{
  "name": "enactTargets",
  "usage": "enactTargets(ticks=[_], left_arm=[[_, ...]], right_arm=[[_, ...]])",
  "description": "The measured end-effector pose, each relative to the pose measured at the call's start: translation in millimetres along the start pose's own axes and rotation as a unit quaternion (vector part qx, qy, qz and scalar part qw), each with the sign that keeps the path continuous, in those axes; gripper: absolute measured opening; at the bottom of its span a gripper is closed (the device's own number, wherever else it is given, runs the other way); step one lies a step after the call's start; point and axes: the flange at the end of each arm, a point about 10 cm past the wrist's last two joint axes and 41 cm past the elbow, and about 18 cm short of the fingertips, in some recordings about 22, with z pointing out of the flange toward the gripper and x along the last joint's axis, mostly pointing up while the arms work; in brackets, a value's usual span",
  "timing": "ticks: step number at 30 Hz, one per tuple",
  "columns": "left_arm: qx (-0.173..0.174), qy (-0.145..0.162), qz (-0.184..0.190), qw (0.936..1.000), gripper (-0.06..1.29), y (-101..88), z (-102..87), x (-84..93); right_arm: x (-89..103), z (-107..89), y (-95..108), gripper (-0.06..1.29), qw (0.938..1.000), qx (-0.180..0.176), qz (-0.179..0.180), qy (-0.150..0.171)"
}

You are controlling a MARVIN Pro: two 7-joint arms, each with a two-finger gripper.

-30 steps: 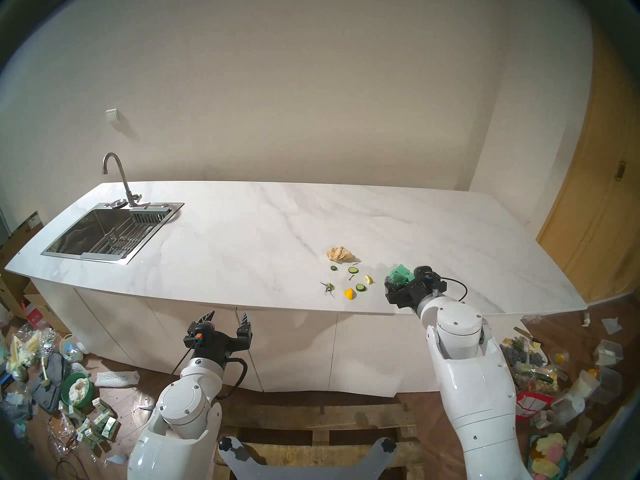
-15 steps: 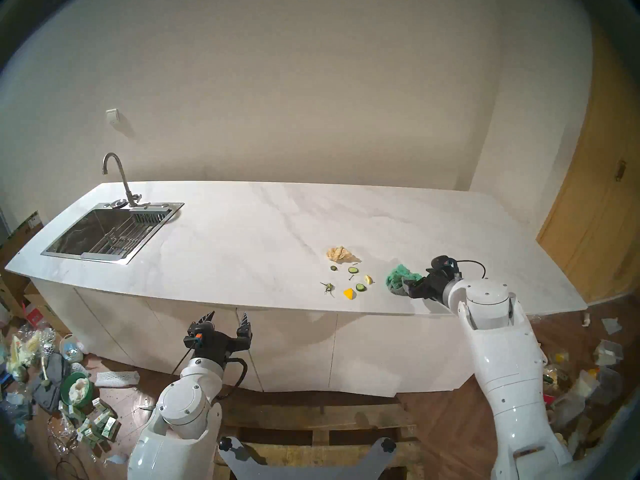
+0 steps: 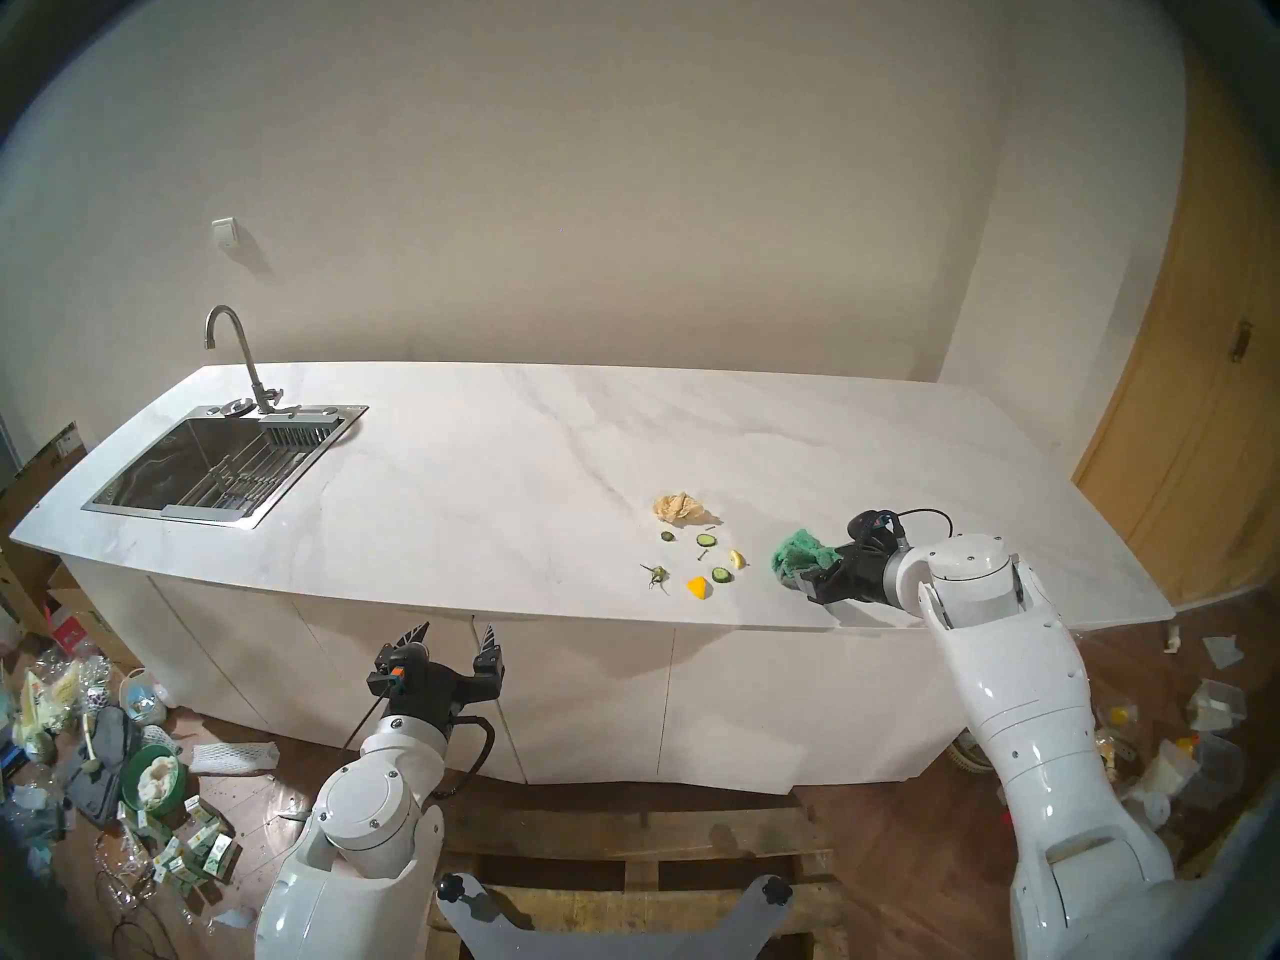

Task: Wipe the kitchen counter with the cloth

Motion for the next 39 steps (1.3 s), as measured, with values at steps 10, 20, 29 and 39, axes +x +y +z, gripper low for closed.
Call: enactTargets(ticks=[10,20,29,39], left_arm=[[0.000,0.000,0.000,1.0000,1.26,0.0,0.0,0.0],[0.000,0.000,0.000,1.0000,1.26,-0.1,-0.1,0.2],[0.000,0.000,0.000,1.0000,1.26,-0.1,-0.1,0.3],[0.000,0.000,0.000,1.0000,1.26,-0.1,-0.1,0.3]], right_arm=[[8.3,3.3,18.4,1.20,0.9995,0.003,-0.022,-0.023],[0.9,15.7,19.3,1.20,0.9962,0.040,-0.038,-0.067],[4.3,20.4,22.7,0.25,0.9953,0.047,-0.041,-0.074],[8.1,18.6,14.9,-0.02,0.9935,0.043,-0.076,-0.073]])
